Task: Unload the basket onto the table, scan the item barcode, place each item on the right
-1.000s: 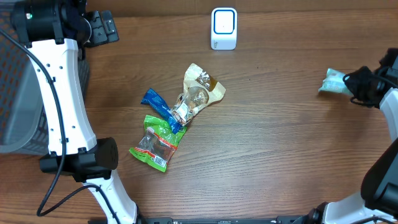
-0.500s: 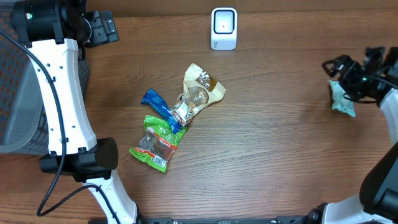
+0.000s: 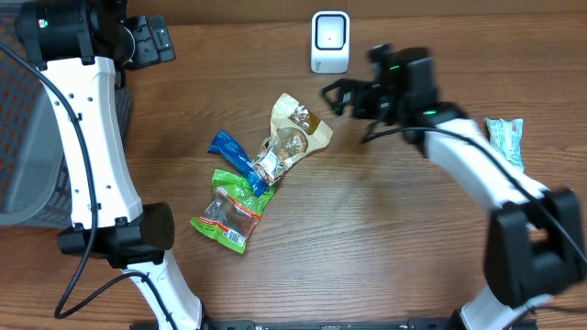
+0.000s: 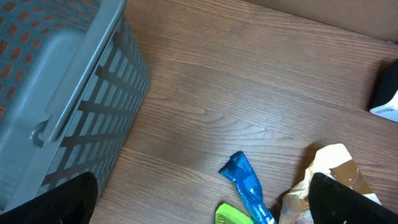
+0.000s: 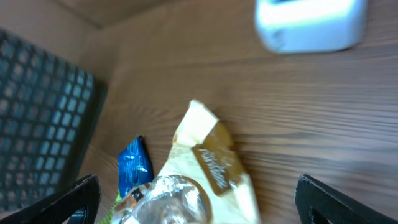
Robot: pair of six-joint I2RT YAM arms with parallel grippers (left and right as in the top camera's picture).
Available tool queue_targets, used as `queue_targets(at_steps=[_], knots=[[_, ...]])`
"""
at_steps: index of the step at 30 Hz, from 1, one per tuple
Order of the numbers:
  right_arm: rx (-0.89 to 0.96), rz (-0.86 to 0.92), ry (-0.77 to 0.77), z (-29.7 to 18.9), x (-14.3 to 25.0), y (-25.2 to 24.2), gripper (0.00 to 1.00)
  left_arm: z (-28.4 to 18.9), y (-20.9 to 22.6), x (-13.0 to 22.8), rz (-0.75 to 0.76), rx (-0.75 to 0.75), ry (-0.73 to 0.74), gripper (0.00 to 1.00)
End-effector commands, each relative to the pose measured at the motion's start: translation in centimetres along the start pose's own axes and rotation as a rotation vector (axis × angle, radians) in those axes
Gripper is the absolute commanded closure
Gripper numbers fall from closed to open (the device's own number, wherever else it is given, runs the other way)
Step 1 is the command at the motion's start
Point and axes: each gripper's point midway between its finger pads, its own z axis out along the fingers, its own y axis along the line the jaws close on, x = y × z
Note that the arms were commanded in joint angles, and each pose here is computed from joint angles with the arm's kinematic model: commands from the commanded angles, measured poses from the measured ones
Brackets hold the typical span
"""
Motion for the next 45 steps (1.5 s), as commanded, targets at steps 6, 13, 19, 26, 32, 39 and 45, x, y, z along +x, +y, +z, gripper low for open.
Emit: queue_targets(at_steps=[6,13,19,26,32,39,45], knots=[[0.094,0.343,0.127,5.8,5.5,-3.9,0.0,-1.5,0.0,-0.3,0.011,0.004,-0.037,0.0],[0.085,0.408,0.172,7.1,7.8,-1.5,0.0,-1.5,0.0,-0.3,0.011,0.005,-0.037,0.0],[0.168,0.543,0.175,9.0,10.5,-1.3,0.0,-1.5,0.0,-0.3,0.011,0.005,-0.037,0.0],[0.163,0.516,0.177,11.2,12.6,-0.4,0.52,-1.5,0.0,-0.3,0.011,0.005,-0.037,0.0],[0.161,0.476,0.192,11.8,13.5,-0.3,0.89,-1.5,0.0,-0.3,0.011,0.005,-0.037,0.0],[0.037,0.323,0.185,10.9,11.1,1.7,0.92,-1.5,0.0,-0.3,0.011,0.005,-0.037,0.0],[0.005,0.07,0.166,9.8,6.4,5.3,0.48,-1.5,-0.1,-0.3,0.014,0.006,-0.037,0.0]])
